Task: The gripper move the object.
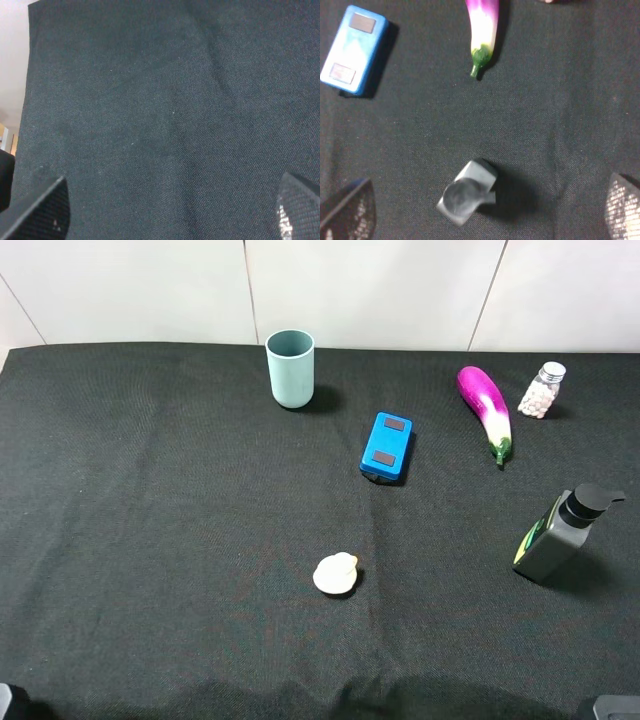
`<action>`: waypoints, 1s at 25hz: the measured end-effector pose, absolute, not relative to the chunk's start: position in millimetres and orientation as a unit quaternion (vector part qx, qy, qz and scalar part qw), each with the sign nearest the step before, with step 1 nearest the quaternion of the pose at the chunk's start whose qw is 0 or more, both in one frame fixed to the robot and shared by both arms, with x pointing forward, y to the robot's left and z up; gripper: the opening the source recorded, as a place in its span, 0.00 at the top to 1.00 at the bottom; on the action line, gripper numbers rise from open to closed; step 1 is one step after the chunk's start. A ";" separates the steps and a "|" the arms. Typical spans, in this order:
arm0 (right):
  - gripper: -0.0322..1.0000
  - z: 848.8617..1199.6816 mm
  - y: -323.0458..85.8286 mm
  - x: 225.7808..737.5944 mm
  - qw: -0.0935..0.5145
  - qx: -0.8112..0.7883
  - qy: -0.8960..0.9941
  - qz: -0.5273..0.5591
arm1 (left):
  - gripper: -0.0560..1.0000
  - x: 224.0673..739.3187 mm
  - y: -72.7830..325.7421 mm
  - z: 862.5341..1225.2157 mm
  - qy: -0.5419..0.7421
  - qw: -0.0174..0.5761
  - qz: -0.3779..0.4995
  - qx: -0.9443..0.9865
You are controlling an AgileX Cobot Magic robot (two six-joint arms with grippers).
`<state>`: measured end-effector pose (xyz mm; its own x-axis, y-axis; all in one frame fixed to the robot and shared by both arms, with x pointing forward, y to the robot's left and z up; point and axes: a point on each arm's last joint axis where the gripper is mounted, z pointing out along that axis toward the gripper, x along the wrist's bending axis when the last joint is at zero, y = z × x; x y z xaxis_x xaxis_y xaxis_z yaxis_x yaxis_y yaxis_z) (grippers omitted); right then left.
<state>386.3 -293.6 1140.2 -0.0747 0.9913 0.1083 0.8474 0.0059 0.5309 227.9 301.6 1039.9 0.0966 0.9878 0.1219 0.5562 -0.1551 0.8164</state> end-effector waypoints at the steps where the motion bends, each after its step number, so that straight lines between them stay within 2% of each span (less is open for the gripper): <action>1: 0.30 1139.5 -293.0 378.1 0.156 0.661 0.692 0.243 | 0.11 227.9 301.6 1039.9 0.573 0.307 0.351 0.674; 11: 0.30 1112.8 -287.6 300.8 0.206 0.642 0.681 0.285 | 0.11 227.9 301.6 1039.9 0.573 0.307 0.351 0.674; 25: 0.30 1073.7 -283.8 236.7 0.288 0.607 0.654 0.347 | 0.11 227.9 301.6 1039.9 0.573 0.307 0.351 0.674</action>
